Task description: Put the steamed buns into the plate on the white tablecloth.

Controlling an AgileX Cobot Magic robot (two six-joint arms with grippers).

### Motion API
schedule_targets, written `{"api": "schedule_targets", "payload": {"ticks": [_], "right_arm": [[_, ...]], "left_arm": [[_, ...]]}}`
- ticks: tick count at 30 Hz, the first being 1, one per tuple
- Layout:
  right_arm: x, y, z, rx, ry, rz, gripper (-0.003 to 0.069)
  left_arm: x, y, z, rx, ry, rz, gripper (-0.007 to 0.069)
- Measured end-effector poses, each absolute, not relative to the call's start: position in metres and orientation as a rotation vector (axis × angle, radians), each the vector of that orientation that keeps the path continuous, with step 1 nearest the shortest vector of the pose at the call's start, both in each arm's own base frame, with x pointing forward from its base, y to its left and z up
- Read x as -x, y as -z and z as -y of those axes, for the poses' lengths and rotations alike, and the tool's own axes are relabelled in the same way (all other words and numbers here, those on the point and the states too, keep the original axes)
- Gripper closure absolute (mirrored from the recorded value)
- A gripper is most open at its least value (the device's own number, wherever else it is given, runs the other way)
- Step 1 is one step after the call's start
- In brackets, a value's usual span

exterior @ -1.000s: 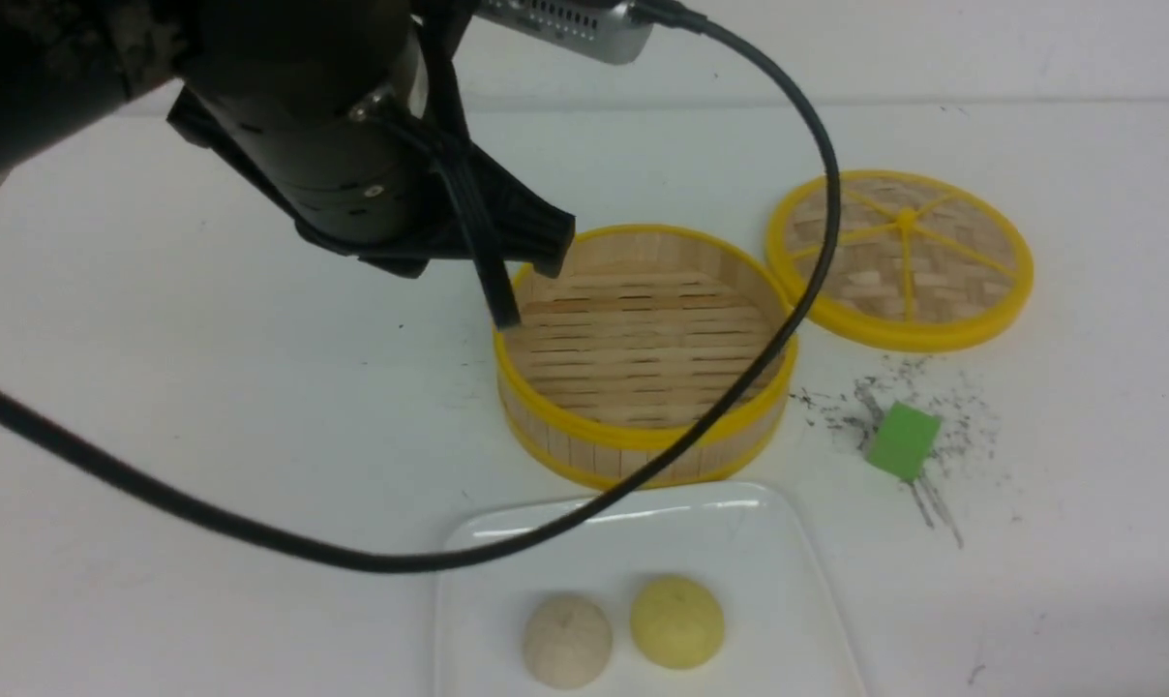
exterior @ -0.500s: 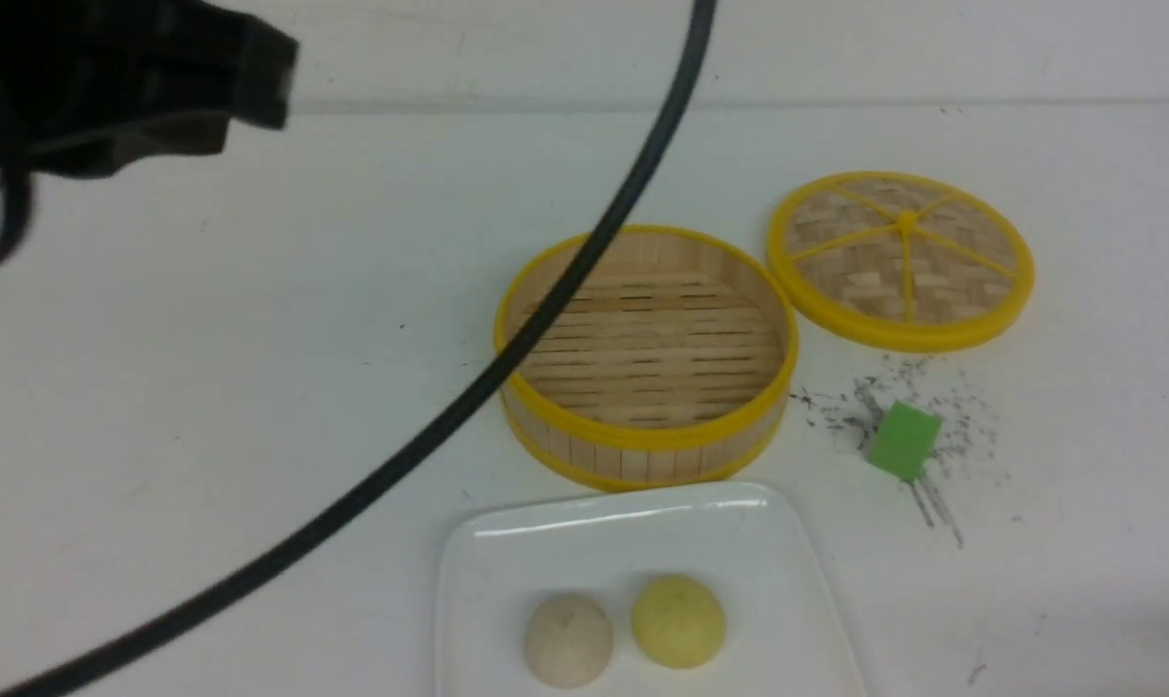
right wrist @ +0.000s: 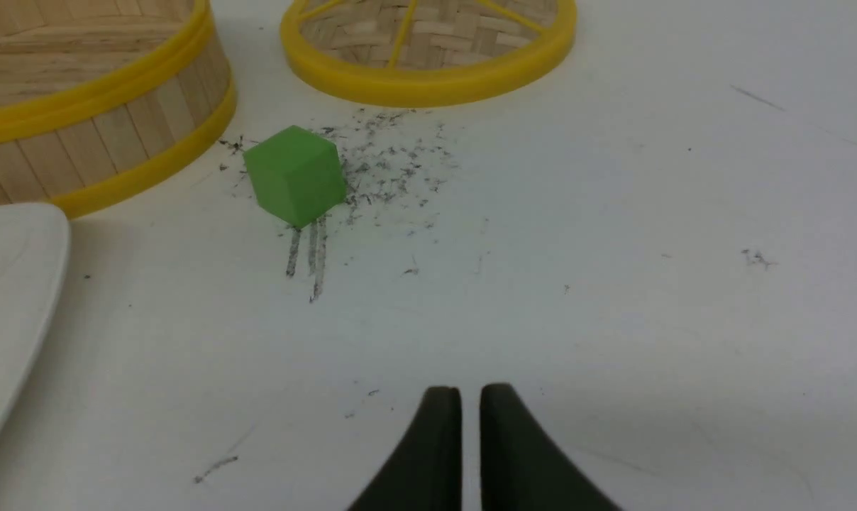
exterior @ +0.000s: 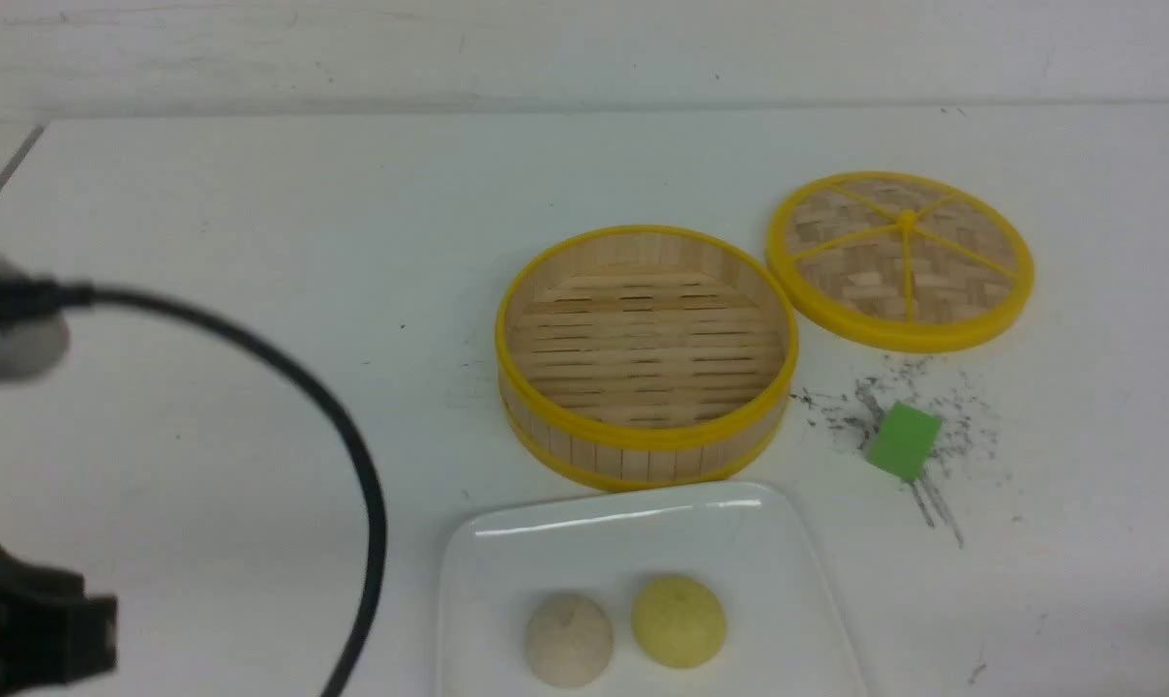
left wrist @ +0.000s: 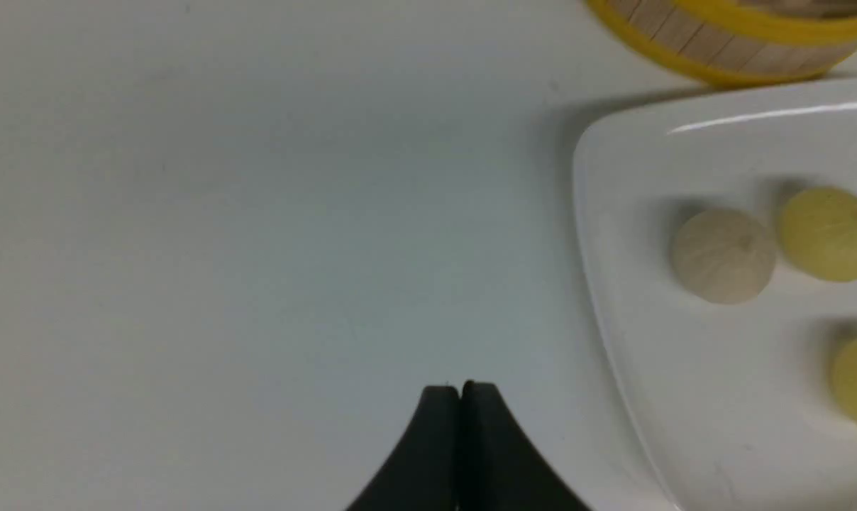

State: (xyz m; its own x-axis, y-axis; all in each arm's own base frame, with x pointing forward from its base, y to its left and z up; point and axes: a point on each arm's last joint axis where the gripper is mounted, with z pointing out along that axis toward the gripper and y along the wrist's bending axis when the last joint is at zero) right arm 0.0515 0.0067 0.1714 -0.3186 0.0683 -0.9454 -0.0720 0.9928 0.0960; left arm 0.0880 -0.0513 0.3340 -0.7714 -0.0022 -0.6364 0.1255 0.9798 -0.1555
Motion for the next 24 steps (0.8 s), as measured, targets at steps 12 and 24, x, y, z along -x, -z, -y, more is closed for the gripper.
{"api": "schedule_targets", "payload": {"ticks": [12, 24], "right_arm": [[-0.051, -0.171, -0.007, 0.003, -0.14, -1.89, 0.0583], [-0.051, -0.171, -0.007, 0.003, -0.14, -1.89, 0.0568]], "left_arm": [[-0.088, -0.278, 0.09, -0.151, 0.902, -2.097, 0.0606], [-0.09, -0.28, 0.091, -0.226, 0.869, -2.023, 0.0594]]}}
